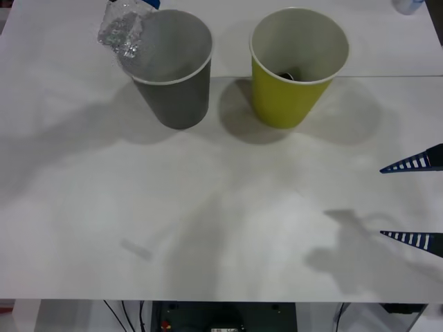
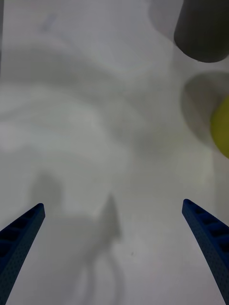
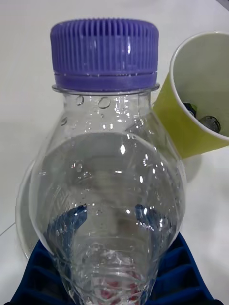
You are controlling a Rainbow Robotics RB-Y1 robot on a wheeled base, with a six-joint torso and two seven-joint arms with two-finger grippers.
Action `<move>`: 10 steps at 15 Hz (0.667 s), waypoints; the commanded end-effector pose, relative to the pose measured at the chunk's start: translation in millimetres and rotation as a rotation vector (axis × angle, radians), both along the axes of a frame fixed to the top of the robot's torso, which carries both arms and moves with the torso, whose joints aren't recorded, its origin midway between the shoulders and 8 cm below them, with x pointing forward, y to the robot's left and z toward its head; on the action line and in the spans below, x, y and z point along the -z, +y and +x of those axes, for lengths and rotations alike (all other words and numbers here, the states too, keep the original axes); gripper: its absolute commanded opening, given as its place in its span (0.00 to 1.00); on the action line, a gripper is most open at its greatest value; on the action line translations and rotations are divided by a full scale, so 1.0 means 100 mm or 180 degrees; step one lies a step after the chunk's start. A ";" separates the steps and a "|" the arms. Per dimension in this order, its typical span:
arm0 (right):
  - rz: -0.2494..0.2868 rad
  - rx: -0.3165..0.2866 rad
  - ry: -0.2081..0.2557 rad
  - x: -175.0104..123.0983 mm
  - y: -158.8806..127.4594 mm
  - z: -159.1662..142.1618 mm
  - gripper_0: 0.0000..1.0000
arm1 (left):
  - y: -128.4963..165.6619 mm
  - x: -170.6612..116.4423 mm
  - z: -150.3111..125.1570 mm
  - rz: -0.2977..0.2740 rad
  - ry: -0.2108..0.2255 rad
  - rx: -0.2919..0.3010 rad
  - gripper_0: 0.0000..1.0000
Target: Put the can into the green bin and the plastic bottle into the gray bin
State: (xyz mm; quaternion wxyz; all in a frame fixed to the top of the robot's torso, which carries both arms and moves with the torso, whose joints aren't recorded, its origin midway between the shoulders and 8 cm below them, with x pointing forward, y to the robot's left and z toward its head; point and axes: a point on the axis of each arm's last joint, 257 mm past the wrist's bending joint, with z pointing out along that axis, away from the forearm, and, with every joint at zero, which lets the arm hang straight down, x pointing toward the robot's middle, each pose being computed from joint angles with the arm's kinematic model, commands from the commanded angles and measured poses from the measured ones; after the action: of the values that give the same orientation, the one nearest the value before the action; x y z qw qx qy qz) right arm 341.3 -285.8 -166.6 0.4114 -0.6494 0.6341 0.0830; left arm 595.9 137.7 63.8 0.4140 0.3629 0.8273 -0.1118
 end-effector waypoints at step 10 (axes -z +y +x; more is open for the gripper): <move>0.0000 0.0000 0.0000 0.00 0.00 0.00 1.00 | -0.31 0.10 0.19 0.0089 0.0028 0.0015 1.00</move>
State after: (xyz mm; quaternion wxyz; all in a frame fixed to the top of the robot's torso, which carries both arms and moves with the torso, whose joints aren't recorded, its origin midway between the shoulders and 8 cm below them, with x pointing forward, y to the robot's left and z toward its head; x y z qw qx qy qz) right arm 341.3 -285.8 -166.6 0.4114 -0.6494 0.6341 0.0830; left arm 615.8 107.5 53.5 0.4049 0.3688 0.8305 -0.1010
